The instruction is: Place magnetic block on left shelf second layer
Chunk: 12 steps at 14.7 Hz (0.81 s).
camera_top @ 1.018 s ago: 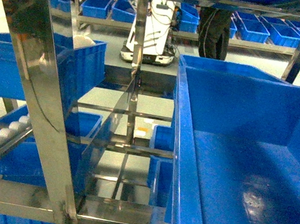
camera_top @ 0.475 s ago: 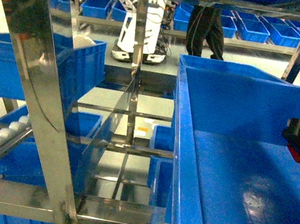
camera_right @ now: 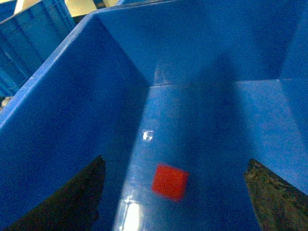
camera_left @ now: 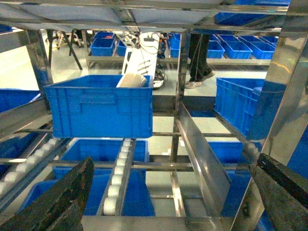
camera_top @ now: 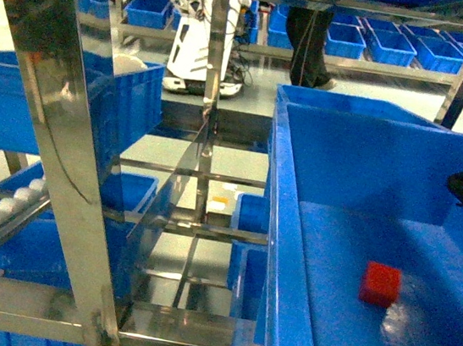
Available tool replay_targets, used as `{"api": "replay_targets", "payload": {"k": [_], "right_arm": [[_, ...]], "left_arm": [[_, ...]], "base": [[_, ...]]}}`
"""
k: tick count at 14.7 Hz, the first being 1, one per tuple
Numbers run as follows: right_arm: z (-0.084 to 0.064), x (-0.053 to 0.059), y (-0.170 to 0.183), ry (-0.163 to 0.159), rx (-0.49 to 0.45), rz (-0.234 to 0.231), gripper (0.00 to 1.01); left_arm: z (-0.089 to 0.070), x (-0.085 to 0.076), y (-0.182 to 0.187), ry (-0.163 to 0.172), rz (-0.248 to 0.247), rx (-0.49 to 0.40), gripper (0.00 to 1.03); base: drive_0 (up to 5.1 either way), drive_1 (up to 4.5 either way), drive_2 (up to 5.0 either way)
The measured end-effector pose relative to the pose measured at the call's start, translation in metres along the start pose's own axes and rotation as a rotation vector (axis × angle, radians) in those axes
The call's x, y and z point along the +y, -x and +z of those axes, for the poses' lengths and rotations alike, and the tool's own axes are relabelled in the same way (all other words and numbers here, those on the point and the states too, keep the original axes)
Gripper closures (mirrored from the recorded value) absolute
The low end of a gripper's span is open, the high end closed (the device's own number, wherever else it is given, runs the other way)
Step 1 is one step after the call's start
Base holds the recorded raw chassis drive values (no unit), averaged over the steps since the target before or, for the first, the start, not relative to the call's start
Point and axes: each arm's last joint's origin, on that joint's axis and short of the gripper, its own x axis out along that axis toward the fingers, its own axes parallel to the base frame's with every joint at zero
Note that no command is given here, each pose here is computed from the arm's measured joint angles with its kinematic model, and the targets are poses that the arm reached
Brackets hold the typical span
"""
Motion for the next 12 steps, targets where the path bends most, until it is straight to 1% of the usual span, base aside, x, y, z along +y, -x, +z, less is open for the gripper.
{"api": "replay_targets", "payload": {"k": [3,4,5,6,7,8,9,10,12], "right_arm": [[-0.003,-0.002,0.01,-0.003,-0.009,-0.018,0.06],[-0.004,-0.003,0.015,-0.006,-0.015,-0.029,0.03],[-0.005,-0.005,0.026,-0.016,-0.028,-0.055,0.01],[-0.004,-0.006,0.045,-0.016,-0.062,-0.086,0.04],[-0.003,-0.001,0.092,0.002,-0.148,-0.109,0.03],[0.003,0.002,0.149,0.061,-0.291,-0.222,0.03],[0.003,-0.001,0.153,0.053,-0.326,-0.209,0.06],[-0.022,-0.006,0.155,0.191,-0.504,-0.115,0.44],[-0.041,-0.01,0.152,0.203,-0.479,-0.122,0.69]], "left_arm": [[0.0,0.0,0.0,0.0,0.0,0.0,0.05],[0.0,0.0,0.0,0.0,0.0,0.0,0.05],[0.0,0.0,0.0,0.0,0.0,0.0,0.05],[0.0,0.0,0.0,0.0,0.0,0.0,0.05],[0.0,0.0,0.0,0.0,0.0,0.0,0.05],[0.0,0.0,0.0,0.0,0.0,0.0,0.05],[0.0,0.0,0.0,0.0,0.0,0.0,0.05],[0.0,0.0,0.0,0.0,0.0,0.0,0.05],[0.0,0.0,0.0,0.0,0.0,0.0,0.05]], "base": [[0.0,0.0,0.0],[0.0,0.0,0.0],[0.0,0.0,0.0],[0.0,0.0,0.0],[0.0,0.0,0.0],[0.0,0.0,0.0],[0.0,0.0,0.0],[0.0,0.0,0.0],[0.0,0.0,0.0]]}}
